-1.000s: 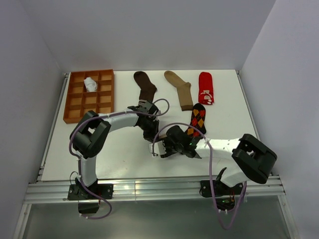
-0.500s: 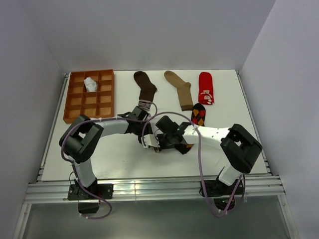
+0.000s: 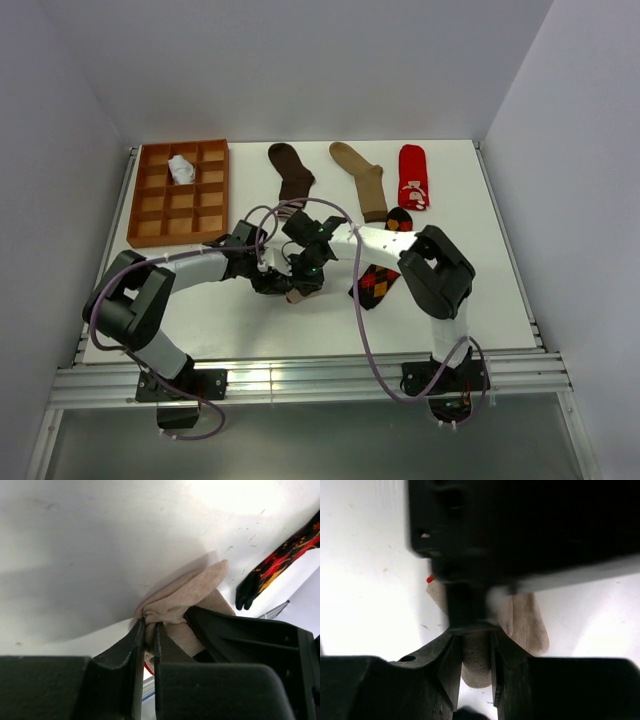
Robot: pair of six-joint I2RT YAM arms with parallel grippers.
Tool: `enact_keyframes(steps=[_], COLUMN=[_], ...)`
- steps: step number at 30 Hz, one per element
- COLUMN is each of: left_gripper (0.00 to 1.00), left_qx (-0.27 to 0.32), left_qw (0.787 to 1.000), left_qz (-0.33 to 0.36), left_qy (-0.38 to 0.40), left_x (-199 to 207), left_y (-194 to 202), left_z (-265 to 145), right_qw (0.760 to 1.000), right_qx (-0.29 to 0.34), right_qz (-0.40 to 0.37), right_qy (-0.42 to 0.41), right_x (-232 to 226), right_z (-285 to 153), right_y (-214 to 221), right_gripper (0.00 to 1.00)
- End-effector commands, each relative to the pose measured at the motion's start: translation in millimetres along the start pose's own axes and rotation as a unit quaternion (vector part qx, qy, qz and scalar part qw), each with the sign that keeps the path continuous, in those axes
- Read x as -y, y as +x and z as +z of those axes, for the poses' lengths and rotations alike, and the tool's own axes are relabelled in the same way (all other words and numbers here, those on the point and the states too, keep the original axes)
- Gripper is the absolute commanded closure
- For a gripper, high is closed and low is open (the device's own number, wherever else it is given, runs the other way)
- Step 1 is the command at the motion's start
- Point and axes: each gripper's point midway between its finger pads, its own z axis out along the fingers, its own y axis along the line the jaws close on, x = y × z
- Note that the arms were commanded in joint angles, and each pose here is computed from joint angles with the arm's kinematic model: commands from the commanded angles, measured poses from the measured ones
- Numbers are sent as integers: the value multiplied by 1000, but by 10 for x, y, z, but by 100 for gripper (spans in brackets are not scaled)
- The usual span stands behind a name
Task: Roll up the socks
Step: Roll the sock at the center of the board.
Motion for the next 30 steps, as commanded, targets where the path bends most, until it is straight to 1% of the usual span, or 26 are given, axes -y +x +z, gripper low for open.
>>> enact_keyframes(steps=[1,2,3,4,5,7,8,11,13,14,16,18,20,21,23,26,30], left_gripper=[85,84,79,78,74,70,67,62,58,55,53,50,44,43,40,39,37], left_qx=[20,29,38,50,79,112,139,173,200,205,213,238,253,251,257,261,284], left_qw=[1000,999,999,999,996,993,989,983,978,977,974,965,958,957,955,954,947], left_qz=[7,7,9,14,16,25,30,41,50,55,74,98,115,130,134,134,148], left_qy=[-6,-11,-11,-7,-23,-24,-38,-35,-33,-35,-30,-44,-63,-61,-61,-52,-38], left_x=[-8,-33,-40,-14,-72,-62,-130,-142,-128,-149,-102,-71,-52,3,4,-2,78], left_y=[10,-10,-31,-56,-143,-214,-285,-328,-381,-377,-355,-377,-367,-297,-283,-265,-272], left_z=[-66,-72,-82,-129,-151,-271,-305,-443,-530,-541,-579,-597,-611,-580,-562,-570,-678], right_qw=[998,996,995,993,991,988,986,980,975,973,965,960,957,957,956,953,952], right_qx=[-5,-7,-9,-16,-14,-22,-23,-31,-31,-31,-37,-34,-45,-50,-60,-72,-84], right_qz=[57,67,81,92,100,121,130,157,176,185,206,220,233,236,238,246,247], right_qy=[-41,-52,-60,-73,-84,-98,-103,-119,-132,-137,-155,-168,-166,-163,-163,-162,-163], right_x=[-67,-88,-78,-118,-134,-129,-120,-62,-28,-20,-5,24,67,78,77,71,71], right_z=[20,28,51,56,69,104,117,128,141,139,147,173,203,214,231,264,272], right_y=[-52,-40,-37,-7,-8,42,64,132,153,159,180,179,260,279,327,376,427], right_gripper=[76,76,76,76,76,76,76,76,76,76,76,76,76,76,76,76,75])
